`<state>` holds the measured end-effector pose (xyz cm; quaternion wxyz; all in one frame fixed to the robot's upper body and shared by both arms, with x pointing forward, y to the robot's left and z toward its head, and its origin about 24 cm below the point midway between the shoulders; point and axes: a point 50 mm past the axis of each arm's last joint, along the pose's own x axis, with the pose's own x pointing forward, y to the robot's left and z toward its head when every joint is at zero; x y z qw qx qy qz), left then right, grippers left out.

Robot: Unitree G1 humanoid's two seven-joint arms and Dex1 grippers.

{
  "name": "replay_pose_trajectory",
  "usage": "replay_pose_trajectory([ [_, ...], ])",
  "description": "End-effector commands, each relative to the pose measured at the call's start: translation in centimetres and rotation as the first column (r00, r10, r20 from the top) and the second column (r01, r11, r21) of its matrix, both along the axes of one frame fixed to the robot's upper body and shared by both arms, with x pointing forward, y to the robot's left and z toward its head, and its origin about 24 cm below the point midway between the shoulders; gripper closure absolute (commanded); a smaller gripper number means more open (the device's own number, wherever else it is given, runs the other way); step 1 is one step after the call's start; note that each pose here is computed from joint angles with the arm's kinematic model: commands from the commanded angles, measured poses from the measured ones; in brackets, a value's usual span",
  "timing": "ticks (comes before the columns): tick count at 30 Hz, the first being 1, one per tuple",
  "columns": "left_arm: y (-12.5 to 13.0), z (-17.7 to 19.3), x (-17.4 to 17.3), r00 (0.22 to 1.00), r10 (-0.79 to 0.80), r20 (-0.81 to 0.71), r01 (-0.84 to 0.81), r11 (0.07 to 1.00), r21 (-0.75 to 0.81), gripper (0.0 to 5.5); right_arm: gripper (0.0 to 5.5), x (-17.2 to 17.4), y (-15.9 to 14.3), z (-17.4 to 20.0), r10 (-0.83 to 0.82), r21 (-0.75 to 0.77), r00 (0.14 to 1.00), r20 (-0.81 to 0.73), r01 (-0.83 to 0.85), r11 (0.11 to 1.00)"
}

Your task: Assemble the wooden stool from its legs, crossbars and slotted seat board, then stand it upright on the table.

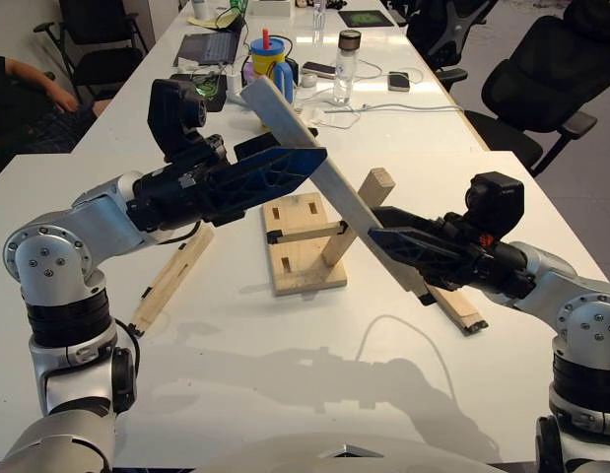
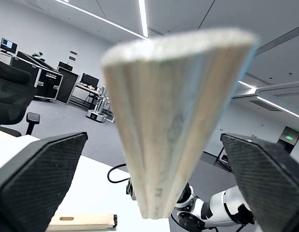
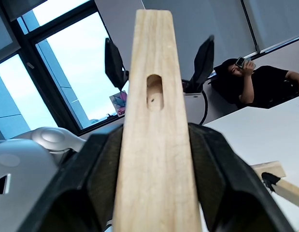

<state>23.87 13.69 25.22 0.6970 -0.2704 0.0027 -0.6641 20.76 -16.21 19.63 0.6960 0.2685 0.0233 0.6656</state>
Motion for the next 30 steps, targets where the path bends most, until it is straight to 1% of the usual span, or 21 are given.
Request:
replay_pose_trajectory([
  [1, -0.2, 0.4, -0.4, 0.999, -0.041, 0.005, 0.041, 0.999, 0.008, 0.74, 3.47, -0.3, -0.4, -0.1, 0.039, 0.005, 0.999, -0.023, -0.039, 0.999],
  [10, -0.5, 0.0, -1.0, 0.996, -0.083, -0.015, 0.084, 0.995, 0.047, 2.16, 3.47, -1.0, -0.2, -0.8, 0.066, -0.028, 0.997, -0.048, -0.068, 0.997],
  [14, -0.6, -0.2, -0.9, 0.997, -0.073, -0.019, 0.075, 0.995, 0.068, 2.64, 3.47, -0.9, -0.3, -1.0, 0.07, -0.039, 0.995, -0.066, -0.073, 0.997],
  [17, -0.8, -0.7, -1.1, 0.996, -0.085, -0.029, 0.087, 0.992, 0.092, 3.23, 3.47, -0.8, -0.3, -0.9, 0.069, -0.033, 0.995, -0.07, -0.072, 0.997],
  [19, -0.7, -1.0, -1.1, 0.996, -0.083, -0.035, 0.087, 0.989, 0.116, 3.34, 3.47, -0.8, -0.4, -0.8, 0.067, -0.033, 0.995, -0.067, -0.07, 0.997],
  [24, 0.0, -1.8, -1.0, 0.998, -0.052, -0.046, 0.059, 0.983, 0.172, 3.37, 3.47, -0.4, -0.6, -0.9, 0.036, -0.041, 0.997, -0.068, -0.039, 0.998],
  [27, 1.5, -2.8, -1.1, 0.998, 0.013, -0.067, 0.002, 0.975, 0.221, 3.4, 3.47, -0.2, -0.7, -1.9, -0.014, -0.105, 0.998, -0.068, 0.007, 0.994],
  [28, 2.2, -3.2, -1.3, 0.997, 0.042, -0.066, -0.024, 0.967, 0.253, 3.42, 3.1, -0.2, -0.6, -2.4, -0.036, -0.119, 0.997, -0.075, 0.027, 0.993],
  [30, 3.3, -3.6, -2.1, 0.996, 0.056, -0.075, -0.032, 0.958, 0.284, 3.44, 3.09, -0.8, -0.3, -3.6, -0.062, -0.165, 0.995, -0.078, 0.049, 0.985],
])
